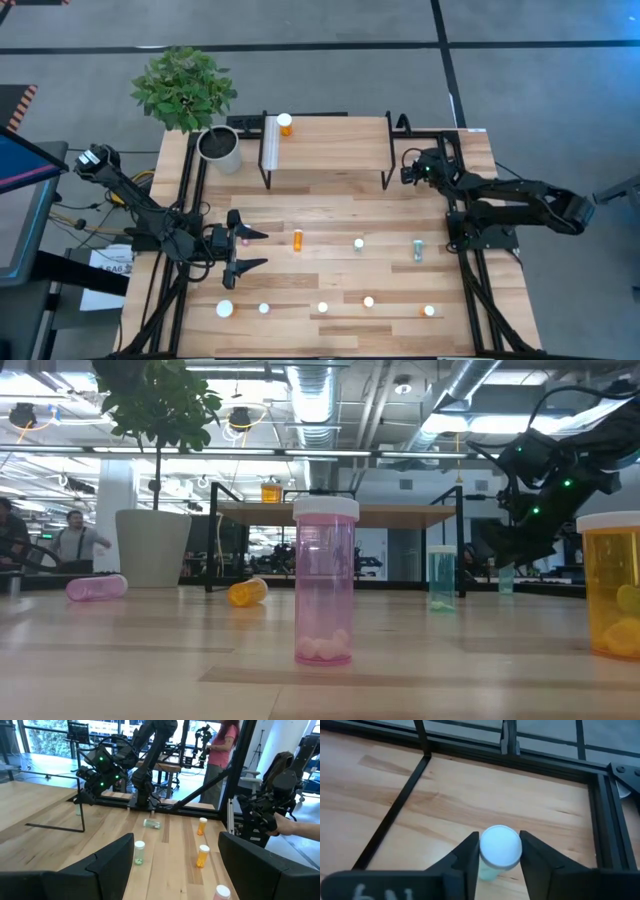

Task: Pick and place medicine bottles onto shelf by color
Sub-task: Put the top right green pill bottle on the shelf

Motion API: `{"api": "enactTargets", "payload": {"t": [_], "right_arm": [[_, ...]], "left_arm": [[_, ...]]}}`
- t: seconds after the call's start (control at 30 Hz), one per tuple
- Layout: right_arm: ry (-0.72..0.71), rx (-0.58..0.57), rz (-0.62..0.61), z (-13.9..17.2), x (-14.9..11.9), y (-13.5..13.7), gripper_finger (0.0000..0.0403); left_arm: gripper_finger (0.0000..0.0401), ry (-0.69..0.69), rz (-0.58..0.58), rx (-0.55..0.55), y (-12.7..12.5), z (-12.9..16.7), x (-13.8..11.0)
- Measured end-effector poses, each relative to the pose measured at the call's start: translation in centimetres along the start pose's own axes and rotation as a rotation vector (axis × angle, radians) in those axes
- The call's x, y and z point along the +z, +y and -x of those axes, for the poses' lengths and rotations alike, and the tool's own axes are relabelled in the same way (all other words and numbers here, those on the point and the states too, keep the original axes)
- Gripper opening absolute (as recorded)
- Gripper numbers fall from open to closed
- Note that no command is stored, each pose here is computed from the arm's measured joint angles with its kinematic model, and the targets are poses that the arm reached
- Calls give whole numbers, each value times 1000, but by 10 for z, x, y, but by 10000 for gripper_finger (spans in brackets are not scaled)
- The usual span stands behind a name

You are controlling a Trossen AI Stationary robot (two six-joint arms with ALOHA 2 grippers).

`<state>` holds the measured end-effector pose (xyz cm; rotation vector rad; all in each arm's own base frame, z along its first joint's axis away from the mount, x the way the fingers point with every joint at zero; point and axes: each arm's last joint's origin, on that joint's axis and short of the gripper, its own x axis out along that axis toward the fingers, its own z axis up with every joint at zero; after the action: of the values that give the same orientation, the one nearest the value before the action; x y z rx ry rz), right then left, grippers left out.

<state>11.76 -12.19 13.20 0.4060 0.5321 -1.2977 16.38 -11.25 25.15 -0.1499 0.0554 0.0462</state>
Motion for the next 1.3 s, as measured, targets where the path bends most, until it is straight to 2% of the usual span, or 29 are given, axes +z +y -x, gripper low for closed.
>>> {"api": "enactTargets", "payload": {"t": [0.13, 0.37, 0.73, 0.93, 1.3], "right_arm": [[-3, 2, -2, 0, 0, 0, 122], [-40, 27, -24, 6, 5, -1, 144], [-140, 120, -67, 33, 20, -4, 135], [-184, 177, -62, 61, 48, 0, 138], [-347, 324, -78, 121, 118, 11, 138]], "left_arm": [[277, 0, 1, 0, 0, 0, 0], [277, 0, 1, 0, 0, 0, 0], [277, -2, 18, -1, 0, 0, 0], [277, -3, 21, -1, 0, 0, 0], [277, -3, 21, -1, 0, 0, 0]]}}
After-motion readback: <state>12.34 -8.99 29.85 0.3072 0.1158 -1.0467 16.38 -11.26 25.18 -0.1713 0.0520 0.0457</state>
